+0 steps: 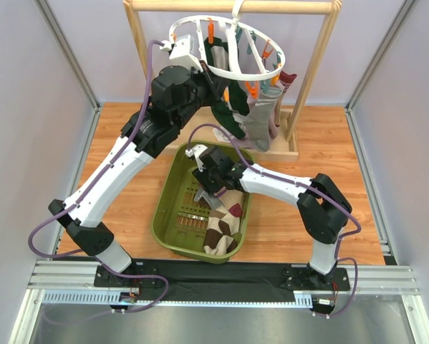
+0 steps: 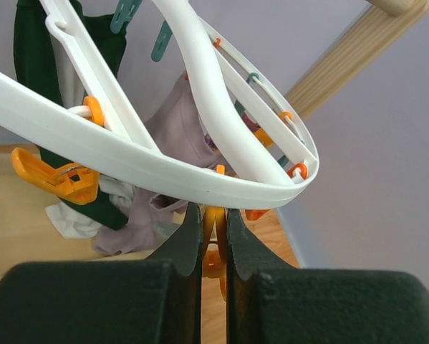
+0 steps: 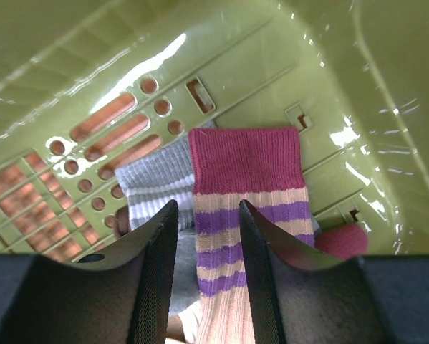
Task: Clip the socks to the hanger
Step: Pick up the sock from the bin.
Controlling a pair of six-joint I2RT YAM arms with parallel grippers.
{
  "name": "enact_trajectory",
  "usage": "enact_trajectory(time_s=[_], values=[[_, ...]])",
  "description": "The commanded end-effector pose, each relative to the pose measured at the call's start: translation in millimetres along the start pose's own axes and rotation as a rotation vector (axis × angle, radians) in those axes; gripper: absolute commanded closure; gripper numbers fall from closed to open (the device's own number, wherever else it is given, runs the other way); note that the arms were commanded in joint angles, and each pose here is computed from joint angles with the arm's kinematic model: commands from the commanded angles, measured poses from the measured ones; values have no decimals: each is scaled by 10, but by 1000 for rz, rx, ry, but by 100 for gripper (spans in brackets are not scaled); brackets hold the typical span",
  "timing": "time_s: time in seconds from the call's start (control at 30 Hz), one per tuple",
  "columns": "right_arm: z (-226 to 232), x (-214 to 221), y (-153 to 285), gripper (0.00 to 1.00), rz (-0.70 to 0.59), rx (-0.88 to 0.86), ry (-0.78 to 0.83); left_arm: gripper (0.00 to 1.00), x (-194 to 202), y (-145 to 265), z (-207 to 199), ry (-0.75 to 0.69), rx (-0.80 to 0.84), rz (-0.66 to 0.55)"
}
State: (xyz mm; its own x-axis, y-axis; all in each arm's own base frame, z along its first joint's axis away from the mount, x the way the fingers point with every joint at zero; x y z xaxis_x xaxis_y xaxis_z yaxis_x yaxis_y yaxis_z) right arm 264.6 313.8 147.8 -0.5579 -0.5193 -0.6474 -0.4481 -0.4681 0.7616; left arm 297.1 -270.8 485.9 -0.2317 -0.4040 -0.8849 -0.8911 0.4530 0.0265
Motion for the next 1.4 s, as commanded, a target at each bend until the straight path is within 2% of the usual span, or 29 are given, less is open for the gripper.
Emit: enact_trajectory(time_s=[0.0, 0.13, 0.2, 0.27, 0.33, 0.43, 0.47, 0.5, 0.63, 0.73, 0.8, 1.07, 1.33, 1.37], values=[[3, -97, -4, 59, -11, 9, 24, 100, -173, 120, 4, 38, 0, -52], [-40, -68, -52, 61, -5, 47, 23, 100, -171, 119, -1, 39, 3, -49], [-48, -61, -65, 64, -7, 56, 22, 100, -174, 119, -3, 41, 4, -50], [-53, -58, -72, 71, -14, 67, 22, 100, -156, 106, 1, 38, 3, -45], [-63, -75, -67, 71, -31, 71, 21, 100, -149, 108, 5, 37, 2, -43], [-85, -87, -81, 85, -49, 83, 17, 100, -133, 99, 8, 39, 1, -38], [-98, -93, -81, 95, -56, 91, 15, 100, -126, 93, 6, 40, 3, -35], [-102, -89, -54, 99, -65, 93, 15, 100, -124, 90, 2, 40, 5, -34], [-127, -135, 227, 100, -208, 89, -4, 100, -124, 97, 2, 41, 10, -30], [-133, -192, 680, 100, -359, 17, -67, 100, -125, 108, -5, 47, 24, -22], [-150, -292, 1054, 100, -456, -132, -153, 100, -133, 113, -1, 49, 28, -23], [-434, -394, 1764, 100, -564, -595, -388, 100, -150, 157, -64, 79, 94, -11], [-737, -636, 2171, 100, -705, -799, -462, 100, -181, 233, -148, 90, 183, -3], [-784, -661, 2200, 100, -689, -838, -514, 100, -203, 254, -163, 92, 193, -11]])
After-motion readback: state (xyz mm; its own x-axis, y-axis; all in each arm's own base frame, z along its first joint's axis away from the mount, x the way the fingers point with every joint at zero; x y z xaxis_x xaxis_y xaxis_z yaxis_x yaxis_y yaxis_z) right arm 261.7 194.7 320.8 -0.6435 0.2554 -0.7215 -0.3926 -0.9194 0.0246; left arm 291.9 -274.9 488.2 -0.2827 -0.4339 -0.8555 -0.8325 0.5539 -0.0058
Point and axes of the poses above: each gripper's point midway between its finger pads, its own y axis back along the fingers, its own z axis along the line the jaws close on, x = y × z, the point moved 8 cm from there along y, back along the fingers, and after that the axes turned 2 degrees about -y, right-handed, at the moved point
